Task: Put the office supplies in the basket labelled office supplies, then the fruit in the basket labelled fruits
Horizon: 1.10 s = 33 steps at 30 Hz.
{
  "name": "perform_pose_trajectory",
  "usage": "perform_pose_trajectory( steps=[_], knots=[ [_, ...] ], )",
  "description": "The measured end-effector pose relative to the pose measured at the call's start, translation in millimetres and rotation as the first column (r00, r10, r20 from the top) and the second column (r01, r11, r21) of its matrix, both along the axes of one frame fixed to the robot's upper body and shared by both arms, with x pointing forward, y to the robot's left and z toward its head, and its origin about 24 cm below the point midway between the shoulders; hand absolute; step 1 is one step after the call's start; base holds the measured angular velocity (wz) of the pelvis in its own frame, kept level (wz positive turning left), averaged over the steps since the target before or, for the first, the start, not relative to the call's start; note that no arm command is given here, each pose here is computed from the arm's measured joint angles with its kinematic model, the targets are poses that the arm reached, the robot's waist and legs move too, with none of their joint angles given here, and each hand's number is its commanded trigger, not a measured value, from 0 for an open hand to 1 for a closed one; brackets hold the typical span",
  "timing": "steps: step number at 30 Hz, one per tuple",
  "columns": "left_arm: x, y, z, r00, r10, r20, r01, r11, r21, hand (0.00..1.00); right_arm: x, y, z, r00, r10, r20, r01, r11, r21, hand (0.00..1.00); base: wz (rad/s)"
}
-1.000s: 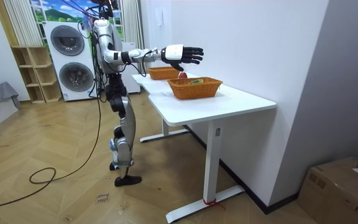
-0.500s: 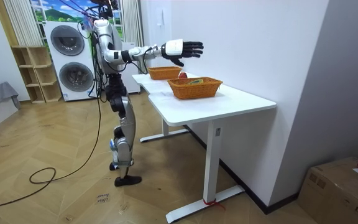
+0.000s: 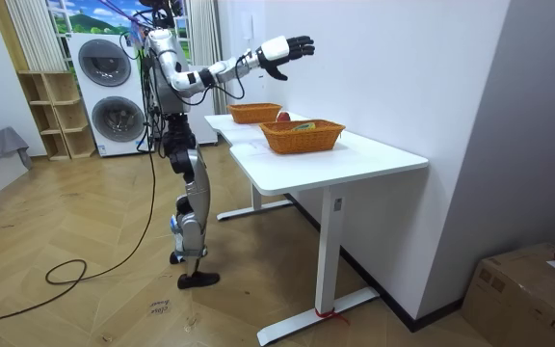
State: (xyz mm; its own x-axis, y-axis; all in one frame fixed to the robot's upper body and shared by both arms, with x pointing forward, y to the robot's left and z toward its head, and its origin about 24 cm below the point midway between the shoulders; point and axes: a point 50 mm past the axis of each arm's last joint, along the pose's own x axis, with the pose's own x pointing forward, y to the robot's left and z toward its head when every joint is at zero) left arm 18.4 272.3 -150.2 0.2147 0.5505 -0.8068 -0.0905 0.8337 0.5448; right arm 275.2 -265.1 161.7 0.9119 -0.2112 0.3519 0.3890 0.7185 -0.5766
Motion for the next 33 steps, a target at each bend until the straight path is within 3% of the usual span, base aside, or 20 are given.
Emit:
perform_pose_trajectory(
  steps=[10,20,33],
  knots=[
    [-9,1.7,-2,0.998,-0.004,-0.060,0.004,1.000,0.002,0.00,15,27,26,0.991,0.105,0.080,-0.102,0.994,-0.044,0.00,0.04],
    [1,-2.0,-2,0.998,-0.041,-0.041,0.041,0.999,-0.003,0.00,28,44,5,0.979,0.196,-0.055,-0.200,0.978,-0.059,0.00,0.10],
    [2,-0.1,-1,0.994,-0.084,-0.076,0.086,0.996,0.015,0.00,43,33,-16,0.972,0.190,-0.141,-0.181,0.981,0.069,0.00,0.05]
  ],
)
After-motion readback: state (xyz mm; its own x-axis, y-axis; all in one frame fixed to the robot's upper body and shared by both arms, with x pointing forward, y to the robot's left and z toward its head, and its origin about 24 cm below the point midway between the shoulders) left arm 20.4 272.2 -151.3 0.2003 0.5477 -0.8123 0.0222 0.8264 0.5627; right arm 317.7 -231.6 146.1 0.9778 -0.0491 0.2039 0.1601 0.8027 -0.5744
